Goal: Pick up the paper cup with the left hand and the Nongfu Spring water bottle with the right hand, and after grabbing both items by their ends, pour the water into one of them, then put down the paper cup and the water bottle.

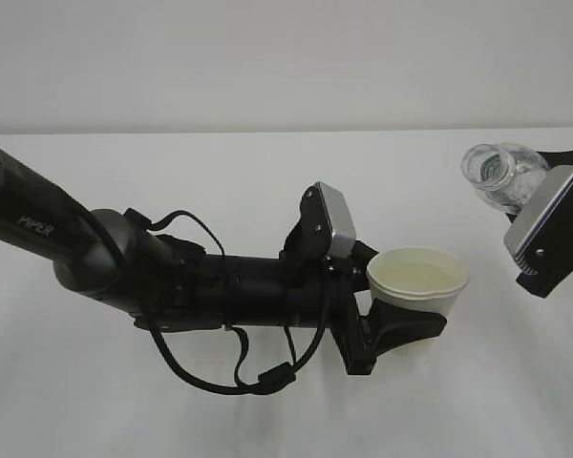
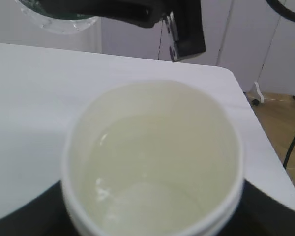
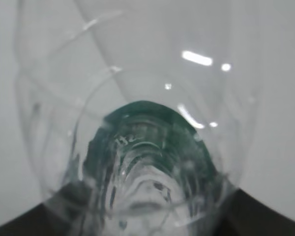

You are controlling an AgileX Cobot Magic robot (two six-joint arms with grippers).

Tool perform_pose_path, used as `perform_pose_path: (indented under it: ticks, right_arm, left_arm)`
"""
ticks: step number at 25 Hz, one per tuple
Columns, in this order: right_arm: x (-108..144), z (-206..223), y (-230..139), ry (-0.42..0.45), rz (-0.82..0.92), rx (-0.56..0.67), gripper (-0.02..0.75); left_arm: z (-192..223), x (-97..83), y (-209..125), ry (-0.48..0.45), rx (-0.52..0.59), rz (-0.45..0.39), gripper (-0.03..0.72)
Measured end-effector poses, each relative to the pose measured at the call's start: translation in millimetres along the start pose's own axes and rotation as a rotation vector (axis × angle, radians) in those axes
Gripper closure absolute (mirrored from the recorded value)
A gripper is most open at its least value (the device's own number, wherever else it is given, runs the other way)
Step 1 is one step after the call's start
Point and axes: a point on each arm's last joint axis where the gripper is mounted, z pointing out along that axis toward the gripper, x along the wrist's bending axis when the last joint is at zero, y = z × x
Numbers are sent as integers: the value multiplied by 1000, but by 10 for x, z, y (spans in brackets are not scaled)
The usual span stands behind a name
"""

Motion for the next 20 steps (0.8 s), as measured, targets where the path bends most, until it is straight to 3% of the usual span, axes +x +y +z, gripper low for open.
perform_pose_path:
  ticks: [9,20]
  right_arm:
    - [-56,-56,-19,-119,278,-9,381]
    - [-91,-72,-60,-177,684,-8,381]
  left_arm:
    - [-24,34,125,40,-25,11,216]
    - [-120,165,119,84,-21,4,216]
